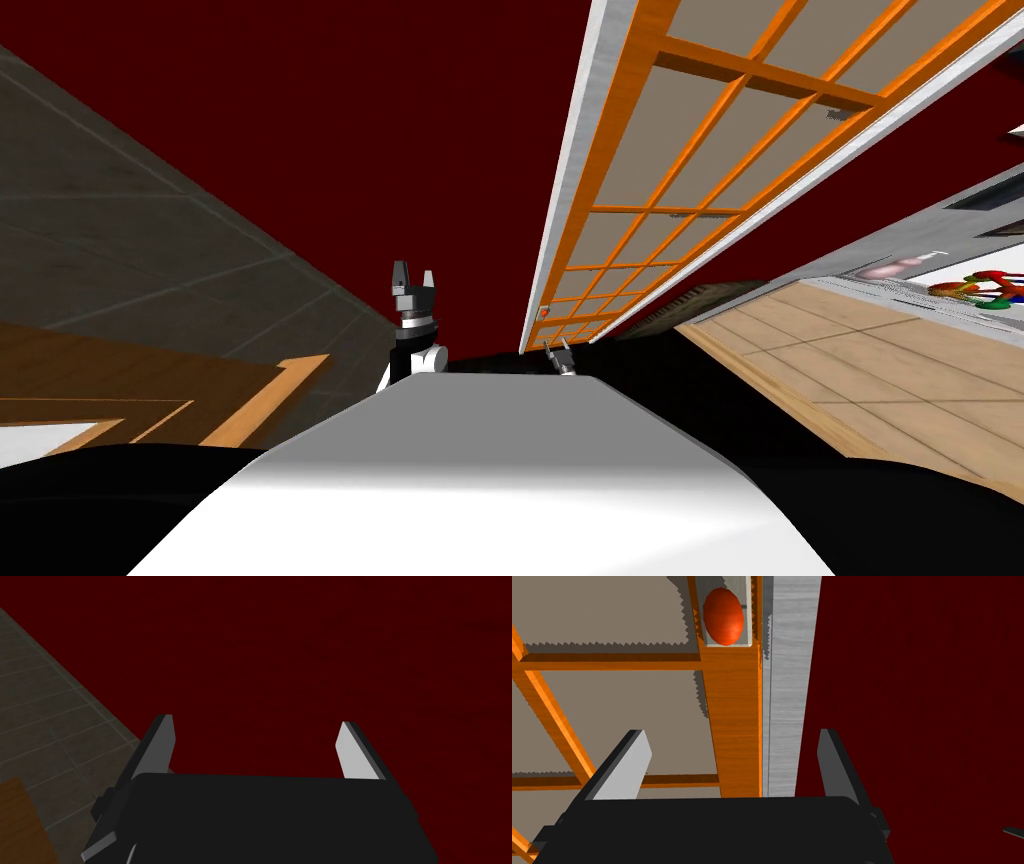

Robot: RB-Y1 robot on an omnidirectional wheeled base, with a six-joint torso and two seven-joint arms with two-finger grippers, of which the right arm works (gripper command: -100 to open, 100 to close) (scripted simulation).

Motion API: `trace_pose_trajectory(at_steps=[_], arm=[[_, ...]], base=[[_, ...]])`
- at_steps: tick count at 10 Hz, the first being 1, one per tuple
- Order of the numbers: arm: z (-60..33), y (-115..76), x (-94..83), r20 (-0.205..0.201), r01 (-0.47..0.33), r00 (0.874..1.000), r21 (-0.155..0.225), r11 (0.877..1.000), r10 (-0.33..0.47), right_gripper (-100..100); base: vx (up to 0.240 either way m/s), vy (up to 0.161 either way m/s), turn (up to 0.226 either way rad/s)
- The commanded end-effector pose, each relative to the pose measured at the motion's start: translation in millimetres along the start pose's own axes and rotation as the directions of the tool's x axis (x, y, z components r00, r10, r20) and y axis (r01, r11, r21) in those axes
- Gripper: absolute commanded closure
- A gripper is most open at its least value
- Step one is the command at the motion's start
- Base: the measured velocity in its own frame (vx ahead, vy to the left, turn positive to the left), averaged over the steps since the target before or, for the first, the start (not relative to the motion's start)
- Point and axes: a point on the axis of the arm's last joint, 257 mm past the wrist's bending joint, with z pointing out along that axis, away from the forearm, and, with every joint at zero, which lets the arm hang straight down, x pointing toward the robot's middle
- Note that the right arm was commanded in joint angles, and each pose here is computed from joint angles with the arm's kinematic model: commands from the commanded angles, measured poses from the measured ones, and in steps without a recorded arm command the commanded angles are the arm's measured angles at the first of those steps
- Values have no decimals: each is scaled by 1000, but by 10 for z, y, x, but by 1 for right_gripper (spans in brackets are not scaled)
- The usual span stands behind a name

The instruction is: Pull the door open

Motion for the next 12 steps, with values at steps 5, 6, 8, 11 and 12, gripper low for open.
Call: trace_pose_trajectory(at_steps=[5,6,8,11,12], arm=[[-91,-314,106,-23,23,999,22,999,-22,-100],[-113,-451,117,-27,24,999,36,999,-24,-100],[-154,-744,127,-31,25,999,69,997,-23,-100],[-191,-1031,117,-29,21,999,107,994,-18,-100],[-196,-1076,114,-29,20,999,113,993,-17,-100]], base=[[13,11,79],[-119,122,201],[-51,126,173],[51,74,140],[82,24,70]])
